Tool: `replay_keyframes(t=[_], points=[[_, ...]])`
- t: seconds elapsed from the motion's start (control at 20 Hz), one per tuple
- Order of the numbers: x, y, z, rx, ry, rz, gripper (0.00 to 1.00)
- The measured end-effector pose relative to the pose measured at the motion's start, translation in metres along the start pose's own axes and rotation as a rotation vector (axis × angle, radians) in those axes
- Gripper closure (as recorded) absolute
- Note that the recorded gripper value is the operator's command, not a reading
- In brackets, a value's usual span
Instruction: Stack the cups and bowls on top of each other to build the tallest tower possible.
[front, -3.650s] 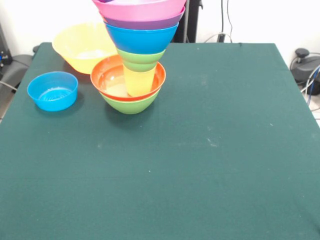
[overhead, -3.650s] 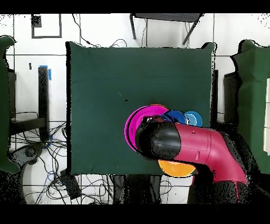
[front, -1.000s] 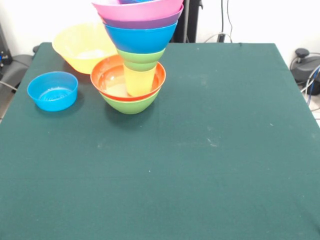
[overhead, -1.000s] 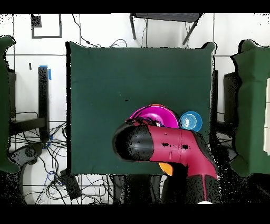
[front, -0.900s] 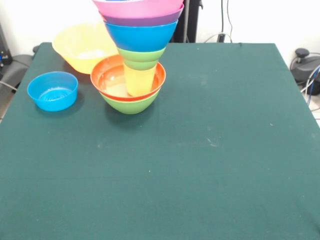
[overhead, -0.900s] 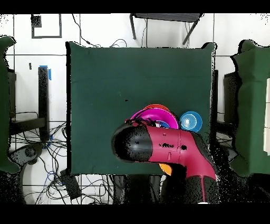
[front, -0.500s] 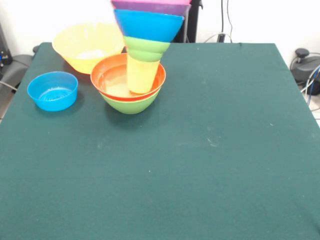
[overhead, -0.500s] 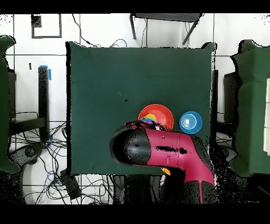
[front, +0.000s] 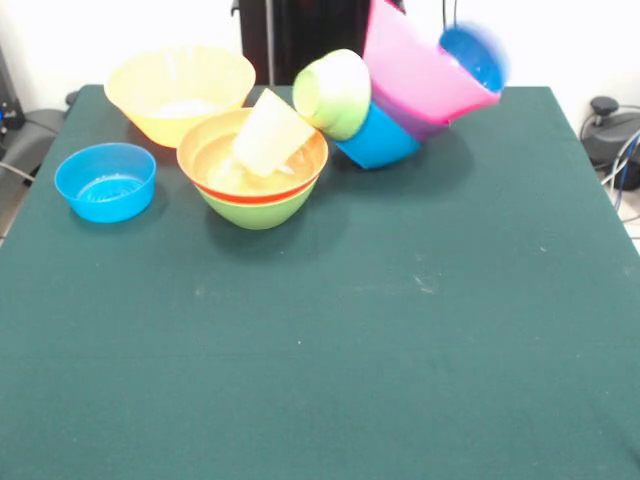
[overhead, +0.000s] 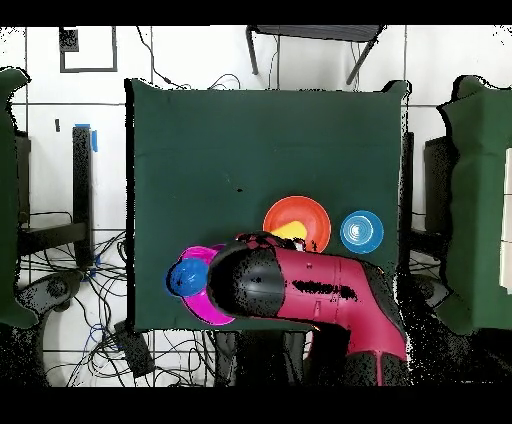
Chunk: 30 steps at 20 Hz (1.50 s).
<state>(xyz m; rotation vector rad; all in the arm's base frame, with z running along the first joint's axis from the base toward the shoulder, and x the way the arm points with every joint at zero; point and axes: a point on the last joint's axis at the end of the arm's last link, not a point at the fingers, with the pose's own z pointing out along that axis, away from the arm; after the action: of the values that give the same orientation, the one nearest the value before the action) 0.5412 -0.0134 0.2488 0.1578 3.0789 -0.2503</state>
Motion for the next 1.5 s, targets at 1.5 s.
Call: replay_keyframes(t=[1.5], points=[[0.014,0.03,0.028,0.0,0.057,-0.026,0.0]])
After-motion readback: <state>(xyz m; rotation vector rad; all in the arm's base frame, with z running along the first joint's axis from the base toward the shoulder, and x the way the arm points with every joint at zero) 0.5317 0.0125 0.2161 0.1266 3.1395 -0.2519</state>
